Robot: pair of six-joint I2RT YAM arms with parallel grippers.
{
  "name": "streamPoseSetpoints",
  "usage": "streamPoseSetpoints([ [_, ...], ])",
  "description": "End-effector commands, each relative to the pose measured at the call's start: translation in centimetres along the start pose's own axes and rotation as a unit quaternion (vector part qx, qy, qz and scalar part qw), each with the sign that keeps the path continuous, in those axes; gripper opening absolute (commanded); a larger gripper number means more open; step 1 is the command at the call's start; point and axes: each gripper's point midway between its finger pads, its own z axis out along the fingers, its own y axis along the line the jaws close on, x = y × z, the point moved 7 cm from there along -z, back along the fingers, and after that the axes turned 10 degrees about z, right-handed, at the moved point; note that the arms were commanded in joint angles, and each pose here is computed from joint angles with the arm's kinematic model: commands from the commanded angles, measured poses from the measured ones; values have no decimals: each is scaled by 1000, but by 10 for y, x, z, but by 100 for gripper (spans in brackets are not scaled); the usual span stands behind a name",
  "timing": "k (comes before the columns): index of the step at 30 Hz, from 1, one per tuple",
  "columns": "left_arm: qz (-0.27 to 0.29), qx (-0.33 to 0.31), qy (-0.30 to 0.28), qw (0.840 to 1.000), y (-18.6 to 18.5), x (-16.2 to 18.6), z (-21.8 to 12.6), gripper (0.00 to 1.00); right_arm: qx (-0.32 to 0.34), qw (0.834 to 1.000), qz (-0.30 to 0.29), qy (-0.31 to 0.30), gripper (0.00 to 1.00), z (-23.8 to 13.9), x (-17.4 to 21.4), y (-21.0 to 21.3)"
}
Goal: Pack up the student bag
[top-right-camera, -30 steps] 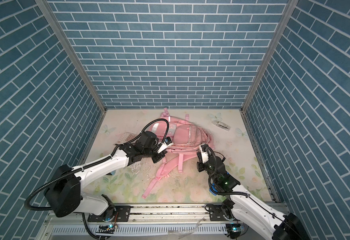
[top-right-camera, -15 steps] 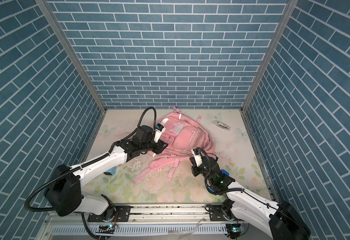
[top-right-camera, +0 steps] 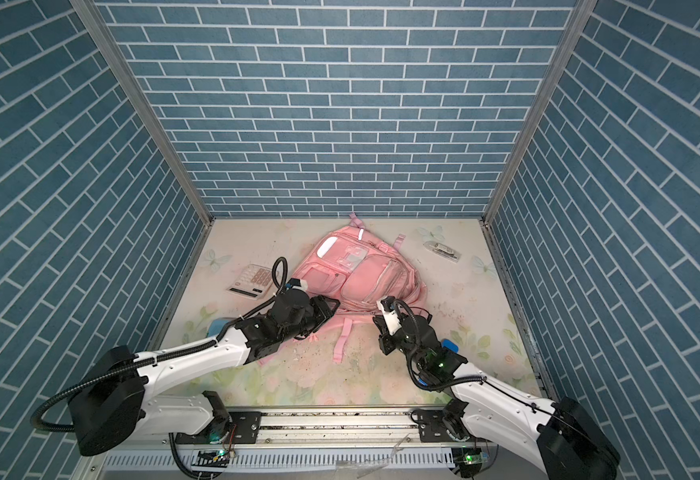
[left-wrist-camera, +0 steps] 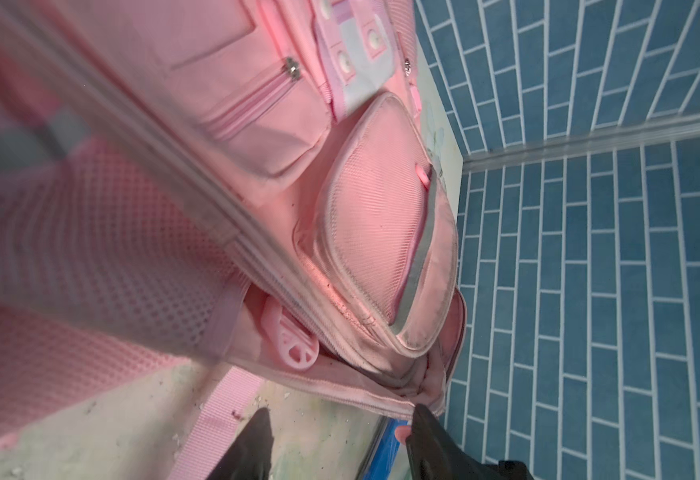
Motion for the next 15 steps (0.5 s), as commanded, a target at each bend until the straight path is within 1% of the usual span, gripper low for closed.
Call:
streamPoseSetpoints([
  [1,-105,27,-37,993,-10,6,5,58,-33,998,-2,-54,0,-3,-19,14],
  [9,-161,9,-41,986,3,21,24,59,-34,998,-6,-46,0,-3,-13,18],
  [15,-175,6,-35,984,7,26,36,58,-40,998,-10,-38,0,-1,-9,21],
])
